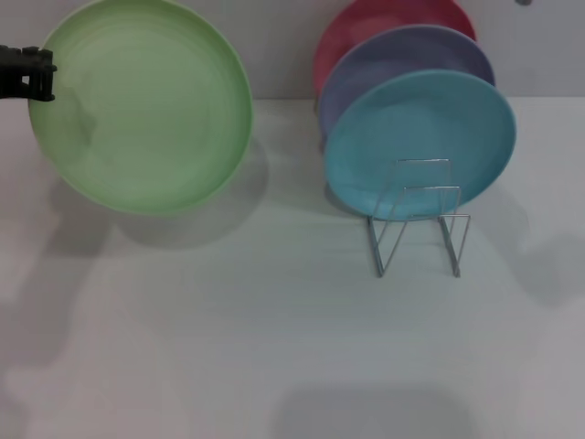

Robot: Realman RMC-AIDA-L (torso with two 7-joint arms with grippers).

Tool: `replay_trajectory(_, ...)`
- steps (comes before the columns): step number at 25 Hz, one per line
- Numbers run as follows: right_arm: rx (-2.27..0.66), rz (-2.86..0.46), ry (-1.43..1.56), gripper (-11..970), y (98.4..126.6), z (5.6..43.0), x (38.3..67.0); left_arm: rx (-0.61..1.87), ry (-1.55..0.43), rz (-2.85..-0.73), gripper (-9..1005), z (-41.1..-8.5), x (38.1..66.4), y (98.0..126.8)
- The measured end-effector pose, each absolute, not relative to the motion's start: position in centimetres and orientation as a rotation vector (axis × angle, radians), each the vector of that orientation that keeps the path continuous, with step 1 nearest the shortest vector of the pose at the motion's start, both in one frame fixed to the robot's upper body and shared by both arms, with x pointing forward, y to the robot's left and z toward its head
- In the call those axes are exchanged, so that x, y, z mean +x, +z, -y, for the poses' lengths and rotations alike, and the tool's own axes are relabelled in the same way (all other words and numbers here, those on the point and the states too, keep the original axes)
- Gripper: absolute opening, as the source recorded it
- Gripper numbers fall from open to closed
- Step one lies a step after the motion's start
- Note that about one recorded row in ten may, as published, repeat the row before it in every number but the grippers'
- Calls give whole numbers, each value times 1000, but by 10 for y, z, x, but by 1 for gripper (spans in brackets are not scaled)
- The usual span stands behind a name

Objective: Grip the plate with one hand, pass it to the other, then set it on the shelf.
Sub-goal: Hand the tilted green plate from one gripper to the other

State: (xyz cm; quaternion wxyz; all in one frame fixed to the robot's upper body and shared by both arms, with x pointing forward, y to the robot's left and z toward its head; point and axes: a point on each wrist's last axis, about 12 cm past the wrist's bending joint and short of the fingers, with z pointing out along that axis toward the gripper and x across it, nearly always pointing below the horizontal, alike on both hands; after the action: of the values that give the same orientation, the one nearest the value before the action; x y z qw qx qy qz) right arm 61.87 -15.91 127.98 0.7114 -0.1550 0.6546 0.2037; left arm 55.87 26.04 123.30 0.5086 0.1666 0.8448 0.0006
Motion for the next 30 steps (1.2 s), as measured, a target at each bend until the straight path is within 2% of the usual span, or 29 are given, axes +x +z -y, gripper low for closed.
replay_trajectory(7, -406, -1651, 630, 741, 1302, 183, 628, 394, 4, -2014, 32, -261, 559, 1238)
replay_trajectory(11, -476, -1659, 858, 739, 1313, 190, 619, 393, 4, -2005, 32, -261, 559, 1240)
replay_trajectory(14, -519, -1705, 907, 738, 1311, 190, 615, 397, 2, -1996, 32, -259, 559, 1243)
replay_trajectory(21, -572, -1914, 768, 736, 1279, 193, 613, 405, 6, -1959, 32, -257, 557, 1253)
replay_trajectory(28, -631, -2028, 677, 736, 1246, 177, 611, 408, 5, -1948, 32, -256, 555, 1255)
replay_trajectory(30, -639, -2027, 679, 737, 1244, 175, 611, 408, 4, -1947, 32, -255, 555, 1255)
